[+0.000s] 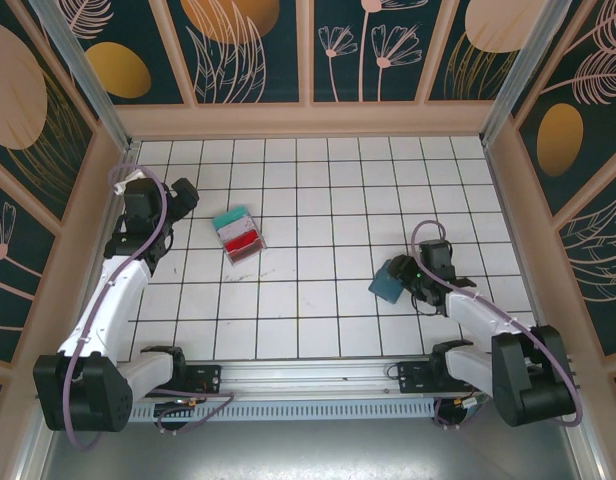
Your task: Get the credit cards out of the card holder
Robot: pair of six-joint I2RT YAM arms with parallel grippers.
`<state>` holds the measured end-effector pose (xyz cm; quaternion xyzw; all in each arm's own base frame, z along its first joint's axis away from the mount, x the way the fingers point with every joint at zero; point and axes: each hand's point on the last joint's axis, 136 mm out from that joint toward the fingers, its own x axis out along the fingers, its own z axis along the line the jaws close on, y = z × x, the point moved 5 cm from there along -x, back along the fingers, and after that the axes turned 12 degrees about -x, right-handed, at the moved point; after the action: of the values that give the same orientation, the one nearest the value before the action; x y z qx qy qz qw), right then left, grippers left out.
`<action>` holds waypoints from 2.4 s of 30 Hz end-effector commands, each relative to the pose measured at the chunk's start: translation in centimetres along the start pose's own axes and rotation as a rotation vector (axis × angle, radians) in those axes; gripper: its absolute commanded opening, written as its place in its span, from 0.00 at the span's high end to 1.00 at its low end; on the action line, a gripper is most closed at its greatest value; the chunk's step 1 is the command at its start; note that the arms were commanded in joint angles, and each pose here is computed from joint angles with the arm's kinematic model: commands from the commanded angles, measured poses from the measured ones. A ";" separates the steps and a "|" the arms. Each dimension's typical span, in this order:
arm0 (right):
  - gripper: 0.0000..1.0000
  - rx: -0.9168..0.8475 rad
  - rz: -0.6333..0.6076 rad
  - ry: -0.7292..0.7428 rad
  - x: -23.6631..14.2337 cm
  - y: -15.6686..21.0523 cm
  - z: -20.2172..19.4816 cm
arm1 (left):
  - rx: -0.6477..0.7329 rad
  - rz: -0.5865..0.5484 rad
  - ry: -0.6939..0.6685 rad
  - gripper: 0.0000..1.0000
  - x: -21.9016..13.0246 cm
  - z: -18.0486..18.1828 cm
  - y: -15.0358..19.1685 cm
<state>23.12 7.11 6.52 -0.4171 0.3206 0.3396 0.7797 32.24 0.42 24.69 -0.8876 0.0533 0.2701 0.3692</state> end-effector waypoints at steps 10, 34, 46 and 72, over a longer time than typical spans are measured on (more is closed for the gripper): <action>0.41 -0.087 0.153 -0.286 1.8 4.1 10.8 | -0.003 0.063 0.037 0.04 -1.6 -0.4 0.5; 0.41 -0.227 0.281 -0.355 1.2 8.5 14.4 | 0.083 0.253 0.074 0.23 -3.5 -1.5 5.9; 0.39 -0.287 0.180 -0.291 -1.0 5.8 12.1 | 0.149 0.426 0.090 0.32 -4.9 -5.3 14.5; 0.31 -0.168 0.061 -0.289 -4.5 4.0 5.5 | 0.695 0.721 -0.030 0.68 -4.6 -10.1 36.6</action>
<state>18.98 12.69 11.13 -0.4264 0.1775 0.4436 0.7680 21.97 -33.24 10.29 -0.6565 0.4337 0.3568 0.5035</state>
